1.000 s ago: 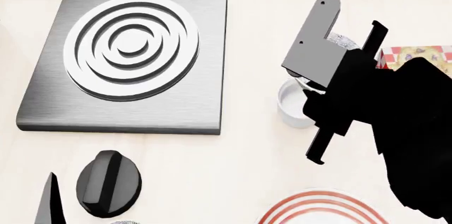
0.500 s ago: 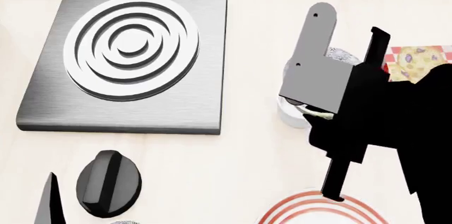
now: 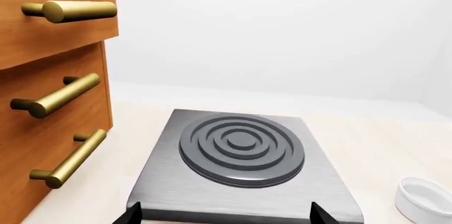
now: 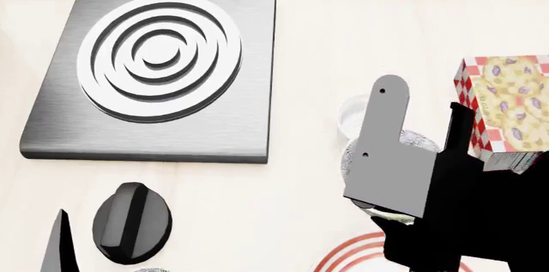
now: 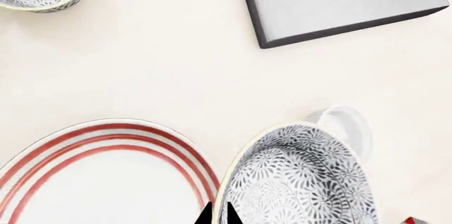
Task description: Pick the akita bowl on the ramekin and place it on the plate.
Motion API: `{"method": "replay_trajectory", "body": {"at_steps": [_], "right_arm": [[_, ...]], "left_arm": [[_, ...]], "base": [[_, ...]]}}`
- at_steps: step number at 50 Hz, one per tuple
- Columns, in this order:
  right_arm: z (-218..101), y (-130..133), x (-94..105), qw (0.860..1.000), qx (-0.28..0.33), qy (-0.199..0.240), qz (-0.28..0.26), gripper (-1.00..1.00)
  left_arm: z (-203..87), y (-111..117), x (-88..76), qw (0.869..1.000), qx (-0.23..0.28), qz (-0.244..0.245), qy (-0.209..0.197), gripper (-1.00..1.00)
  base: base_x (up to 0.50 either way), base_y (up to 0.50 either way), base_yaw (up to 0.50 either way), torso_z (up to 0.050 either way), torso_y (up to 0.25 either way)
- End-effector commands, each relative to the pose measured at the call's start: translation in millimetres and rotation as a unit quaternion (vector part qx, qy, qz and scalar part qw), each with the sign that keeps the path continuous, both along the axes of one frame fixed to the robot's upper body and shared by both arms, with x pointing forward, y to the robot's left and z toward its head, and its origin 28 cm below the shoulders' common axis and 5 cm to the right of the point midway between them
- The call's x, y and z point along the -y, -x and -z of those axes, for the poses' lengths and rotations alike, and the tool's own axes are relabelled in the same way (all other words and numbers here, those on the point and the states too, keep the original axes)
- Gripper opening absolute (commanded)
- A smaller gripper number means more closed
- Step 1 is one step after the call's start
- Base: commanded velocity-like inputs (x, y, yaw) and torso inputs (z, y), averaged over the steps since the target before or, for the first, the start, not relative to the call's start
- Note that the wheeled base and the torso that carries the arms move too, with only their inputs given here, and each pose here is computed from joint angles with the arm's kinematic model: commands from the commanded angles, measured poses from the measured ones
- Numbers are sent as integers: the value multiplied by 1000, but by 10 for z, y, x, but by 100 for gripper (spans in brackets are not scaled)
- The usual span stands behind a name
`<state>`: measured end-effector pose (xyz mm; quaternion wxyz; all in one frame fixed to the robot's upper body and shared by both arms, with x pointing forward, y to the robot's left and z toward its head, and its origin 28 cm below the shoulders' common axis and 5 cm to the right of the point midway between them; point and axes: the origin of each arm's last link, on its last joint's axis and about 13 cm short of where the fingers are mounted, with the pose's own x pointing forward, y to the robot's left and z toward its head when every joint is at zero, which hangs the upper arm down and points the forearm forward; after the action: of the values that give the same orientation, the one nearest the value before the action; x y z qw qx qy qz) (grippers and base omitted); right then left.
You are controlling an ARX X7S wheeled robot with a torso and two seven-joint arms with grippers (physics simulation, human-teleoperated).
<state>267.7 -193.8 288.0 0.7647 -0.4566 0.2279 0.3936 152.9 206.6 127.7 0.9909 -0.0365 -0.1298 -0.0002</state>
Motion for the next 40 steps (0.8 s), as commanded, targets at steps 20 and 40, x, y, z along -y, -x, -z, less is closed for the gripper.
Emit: {"method": "replay_trajectory", "body": {"at_steps": [20, 40], "right_arm": [[291, 444, 149, 999, -33, -3, 9, -100], [506, 648, 161, 999, -38, -33, 7, -100]], "left_arm": [[-8, 6, 2, 1000, 2, -1, -2, 100], [-16, 13, -1, 1000, 2, -2, 0, 100]], "base": [[0, 0, 0, 0, 0], [0, 0, 0, 0, 1]]}}
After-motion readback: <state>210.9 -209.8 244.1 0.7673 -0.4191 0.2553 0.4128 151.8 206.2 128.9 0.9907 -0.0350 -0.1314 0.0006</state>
